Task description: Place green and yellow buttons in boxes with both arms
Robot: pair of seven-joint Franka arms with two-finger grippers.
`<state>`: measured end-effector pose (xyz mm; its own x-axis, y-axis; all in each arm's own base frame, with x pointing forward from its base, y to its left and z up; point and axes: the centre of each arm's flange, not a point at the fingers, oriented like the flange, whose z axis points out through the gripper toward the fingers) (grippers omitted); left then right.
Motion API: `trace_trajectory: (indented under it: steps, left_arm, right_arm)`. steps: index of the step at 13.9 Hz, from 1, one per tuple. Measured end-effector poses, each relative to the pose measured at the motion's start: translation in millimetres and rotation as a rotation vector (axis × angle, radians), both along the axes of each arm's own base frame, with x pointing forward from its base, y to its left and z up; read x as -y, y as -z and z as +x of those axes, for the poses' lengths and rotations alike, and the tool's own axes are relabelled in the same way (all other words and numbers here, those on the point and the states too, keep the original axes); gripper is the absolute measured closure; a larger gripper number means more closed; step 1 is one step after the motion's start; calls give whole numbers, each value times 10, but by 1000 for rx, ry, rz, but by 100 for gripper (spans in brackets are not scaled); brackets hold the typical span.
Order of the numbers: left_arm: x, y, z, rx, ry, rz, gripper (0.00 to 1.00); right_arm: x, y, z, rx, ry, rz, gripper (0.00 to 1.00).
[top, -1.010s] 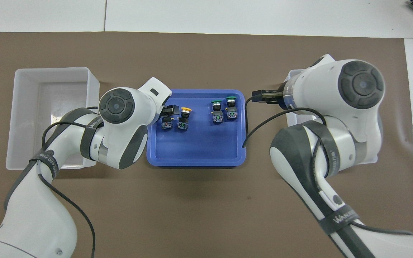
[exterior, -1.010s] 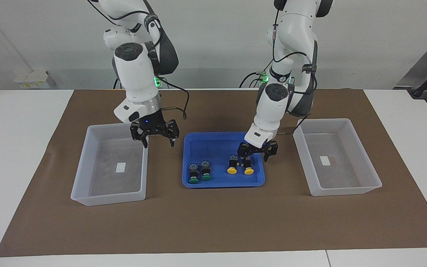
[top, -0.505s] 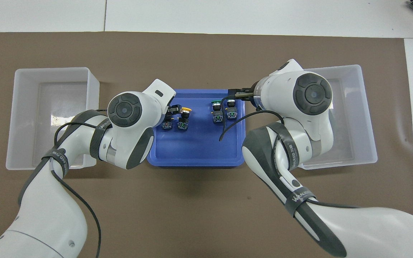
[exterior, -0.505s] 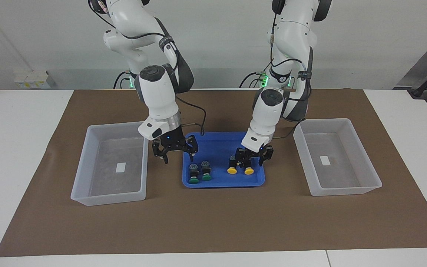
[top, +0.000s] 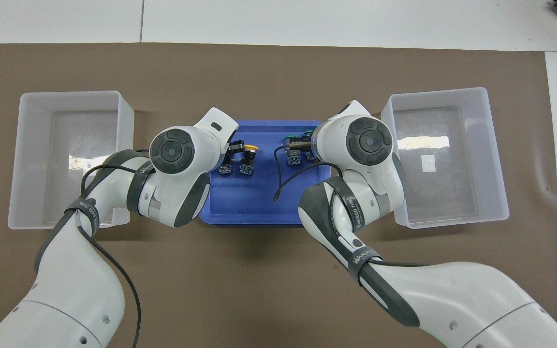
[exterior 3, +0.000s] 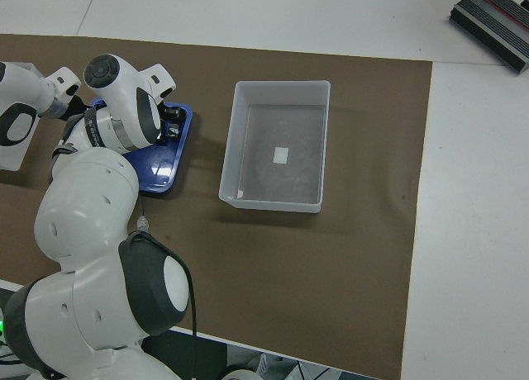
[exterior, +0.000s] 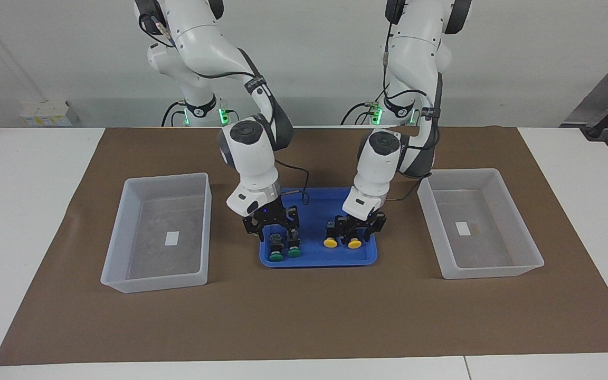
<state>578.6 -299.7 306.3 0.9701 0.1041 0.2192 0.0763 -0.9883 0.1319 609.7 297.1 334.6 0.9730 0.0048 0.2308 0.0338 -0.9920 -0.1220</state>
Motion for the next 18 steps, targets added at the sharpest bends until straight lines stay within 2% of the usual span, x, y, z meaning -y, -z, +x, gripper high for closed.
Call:
trace_trajectory:
  steps: [1, 2, 3, 4, 5, 6, 7, 8, 9, 15, 18]
  left_arm:
    - [-1, 9, 3, 1, -1, 0, 30]
    - [0, 17, 6, 4, -1, -2, 35]
    - [2, 23, 10, 7, -1, -3, 35]
    - [2, 28, 11, 8, -1, -3, 43]
    - [2, 31, 11, 8, -2, -3, 43]
    - [2, 31, 11, 8, -2, -4, 52]
    - [3, 30, 12, 8, -2, -4, 59]
    - [3, 30, 12, 8, -2, -4, 60]
    - [2, 30, 12, 8, -2, -4, 60]
    - [-2, 18, 23, 11, -3, -5, 60]
    - [-6, -64, 80, 16, -8, -6, 60]
  right_arm:
    - [-46, 39, -22, 2, -14, -15, 19]
    - [-72, 63, -36, 10, -28, -38, 19]
    - [-81, 76, -40, 20, -35, -61, 19]
    - [-73, 80, -37, 30, -39, -80, 22]
    - [-53, 80, -27, 37, -43, -94, 22]
    - [-40, 80, -20, 39, -43, -97, 28]
    - [-32, 80, -16, 39, -43, -98, 29]
    - [-31, 81, -16, 40, -43, -99, 37]
    - [-30, 85, -16, 39, -43, -99, 40]
    - [-31, 205, -19, 24, -44, -106, 41]
    - [-31, 208, -20, 23, -45, -106, 44]
